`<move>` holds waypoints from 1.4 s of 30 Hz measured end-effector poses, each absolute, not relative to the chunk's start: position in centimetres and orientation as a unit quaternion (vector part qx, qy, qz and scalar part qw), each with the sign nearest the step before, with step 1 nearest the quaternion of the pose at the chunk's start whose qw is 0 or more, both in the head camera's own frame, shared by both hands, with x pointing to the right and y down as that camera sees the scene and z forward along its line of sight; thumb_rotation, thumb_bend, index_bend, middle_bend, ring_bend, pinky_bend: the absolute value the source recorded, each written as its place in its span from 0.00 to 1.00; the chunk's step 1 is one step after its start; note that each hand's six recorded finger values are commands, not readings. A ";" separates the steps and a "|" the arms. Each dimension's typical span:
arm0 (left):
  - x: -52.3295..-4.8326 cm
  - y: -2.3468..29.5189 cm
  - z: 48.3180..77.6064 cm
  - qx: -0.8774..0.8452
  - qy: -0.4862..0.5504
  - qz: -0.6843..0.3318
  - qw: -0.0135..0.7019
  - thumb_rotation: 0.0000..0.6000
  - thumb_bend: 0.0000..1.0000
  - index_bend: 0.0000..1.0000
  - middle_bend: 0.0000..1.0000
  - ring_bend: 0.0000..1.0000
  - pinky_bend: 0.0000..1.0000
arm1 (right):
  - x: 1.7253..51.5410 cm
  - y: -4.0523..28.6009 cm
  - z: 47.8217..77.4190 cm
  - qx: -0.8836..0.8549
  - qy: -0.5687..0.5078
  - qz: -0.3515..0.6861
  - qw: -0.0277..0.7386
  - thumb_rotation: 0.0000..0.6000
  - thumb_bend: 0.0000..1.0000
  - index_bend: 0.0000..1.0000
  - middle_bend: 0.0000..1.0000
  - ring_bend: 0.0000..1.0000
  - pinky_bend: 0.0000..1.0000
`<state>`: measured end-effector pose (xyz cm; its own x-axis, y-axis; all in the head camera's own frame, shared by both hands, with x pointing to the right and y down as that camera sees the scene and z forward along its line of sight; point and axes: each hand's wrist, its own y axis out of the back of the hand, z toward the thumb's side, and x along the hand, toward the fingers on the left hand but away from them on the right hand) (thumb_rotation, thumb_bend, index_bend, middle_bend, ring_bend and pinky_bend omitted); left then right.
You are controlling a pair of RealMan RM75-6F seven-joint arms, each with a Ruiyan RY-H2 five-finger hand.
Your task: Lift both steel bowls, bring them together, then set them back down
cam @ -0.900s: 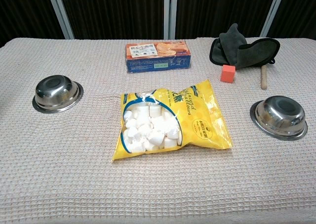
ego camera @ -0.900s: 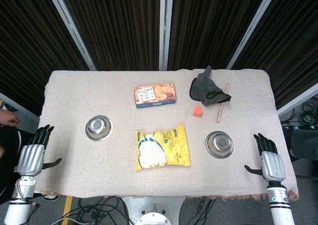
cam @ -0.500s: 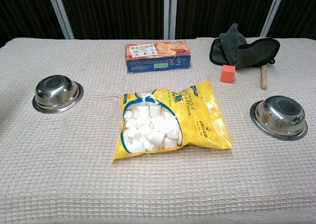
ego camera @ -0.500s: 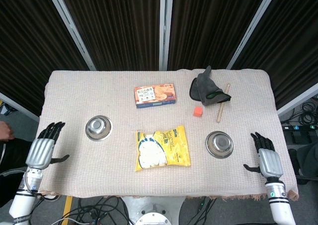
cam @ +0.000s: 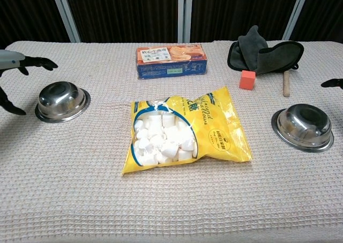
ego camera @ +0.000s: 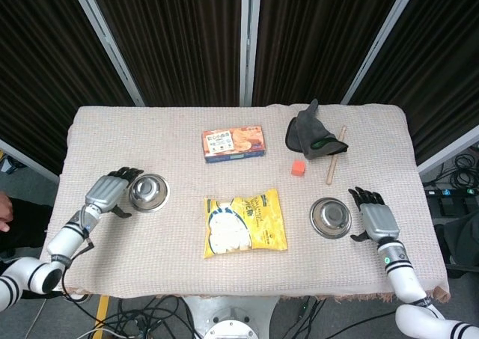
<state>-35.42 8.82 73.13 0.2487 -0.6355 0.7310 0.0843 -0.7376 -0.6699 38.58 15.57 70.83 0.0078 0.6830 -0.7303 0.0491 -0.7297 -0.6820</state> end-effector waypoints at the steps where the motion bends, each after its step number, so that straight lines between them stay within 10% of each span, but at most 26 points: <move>1: -35.4 8.2 73.4 -0.723 0.187 -0.587 0.312 1.00 0.00 0.03 0.07 0.02 0.18 | 38.1 15.4 71.1 -0.670 -0.268 0.649 0.241 1.00 0.02 0.00 0.00 0.00 0.00; 29: -31.7 8.0 76.7 -0.747 0.160 -0.569 0.304 1.00 0.02 0.17 0.17 0.12 0.31 | 35.6 15.1 74.8 -0.692 -0.228 0.652 0.210 1.00 0.07 0.01 0.05 0.01 0.10; 35: -31.6 7.8 77.2 -0.744 0.170 -0.568 0.308 1.00 0.13 0.35 0.38 0.34 0.52 | 35.4 14.7 74.7 -0.691 -0.239 0.645 0.221 1.00 0.11 0.40 0.33 0.26 0.36; 42: -31.7 7.1 76.1 -0.741 0.206 -0.551 0.323 1.00 0.19 0.44 0.47 0.43 0.61 | 35.4 14.3 74.0 -0.690 -0.275 0.628 0.232 1.00 0.14 0.52 0.41 0.34 0.43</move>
